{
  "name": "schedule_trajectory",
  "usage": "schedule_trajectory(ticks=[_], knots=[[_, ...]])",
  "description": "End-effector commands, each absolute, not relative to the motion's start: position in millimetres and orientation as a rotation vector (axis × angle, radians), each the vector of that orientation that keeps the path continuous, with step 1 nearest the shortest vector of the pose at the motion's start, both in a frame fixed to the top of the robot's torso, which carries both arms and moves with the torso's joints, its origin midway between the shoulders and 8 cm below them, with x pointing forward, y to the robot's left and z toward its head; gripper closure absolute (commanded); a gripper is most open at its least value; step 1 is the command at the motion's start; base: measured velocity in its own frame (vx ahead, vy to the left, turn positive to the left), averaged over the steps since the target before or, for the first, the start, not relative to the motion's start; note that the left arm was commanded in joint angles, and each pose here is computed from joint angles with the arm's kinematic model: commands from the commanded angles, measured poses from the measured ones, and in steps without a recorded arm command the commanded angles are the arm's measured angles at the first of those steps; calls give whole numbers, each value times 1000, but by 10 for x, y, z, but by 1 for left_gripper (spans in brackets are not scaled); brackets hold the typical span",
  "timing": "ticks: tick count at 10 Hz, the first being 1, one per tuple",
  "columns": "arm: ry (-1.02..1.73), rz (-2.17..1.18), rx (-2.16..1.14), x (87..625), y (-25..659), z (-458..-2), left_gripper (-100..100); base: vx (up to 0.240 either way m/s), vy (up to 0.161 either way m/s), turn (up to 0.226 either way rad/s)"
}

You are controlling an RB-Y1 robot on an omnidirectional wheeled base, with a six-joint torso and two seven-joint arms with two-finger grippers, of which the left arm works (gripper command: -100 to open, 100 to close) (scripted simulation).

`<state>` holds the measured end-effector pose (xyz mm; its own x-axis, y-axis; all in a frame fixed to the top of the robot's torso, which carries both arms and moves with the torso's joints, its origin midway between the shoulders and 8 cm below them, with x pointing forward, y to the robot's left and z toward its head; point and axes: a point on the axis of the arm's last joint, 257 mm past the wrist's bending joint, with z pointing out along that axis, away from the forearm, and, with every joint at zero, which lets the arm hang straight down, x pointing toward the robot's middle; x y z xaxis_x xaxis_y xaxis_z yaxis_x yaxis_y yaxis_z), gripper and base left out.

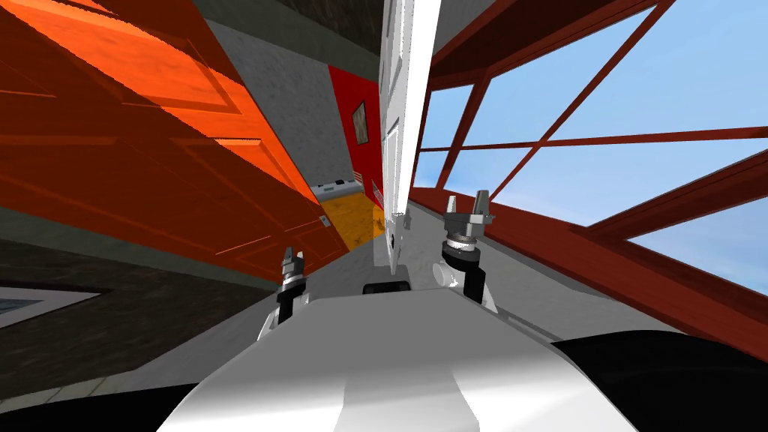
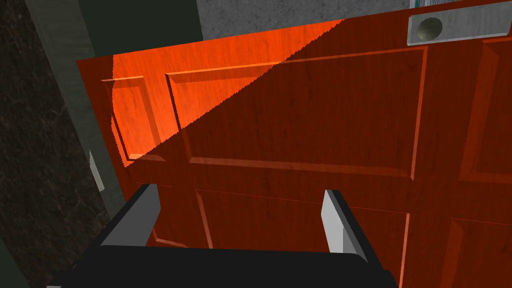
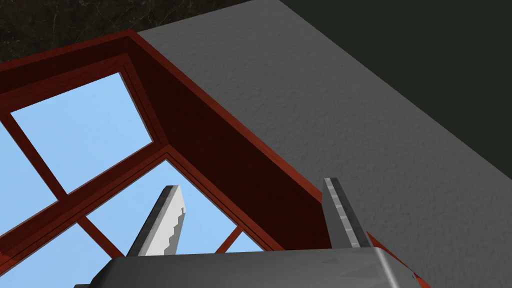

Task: Pull the door open

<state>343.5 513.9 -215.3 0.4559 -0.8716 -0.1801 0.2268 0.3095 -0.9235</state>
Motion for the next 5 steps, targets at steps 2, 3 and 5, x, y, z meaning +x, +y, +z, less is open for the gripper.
schedule_trajectory(ticks=[2,3,5], knots=[[780,-789,-1039,3313,5391,-2322,-100,103,53,-162],[782,-788,-1043,3309,5394,-2338,-100,56,22,-40],[776,-771,-1061,3264,5486,-2407,-100,34,16,-86]])
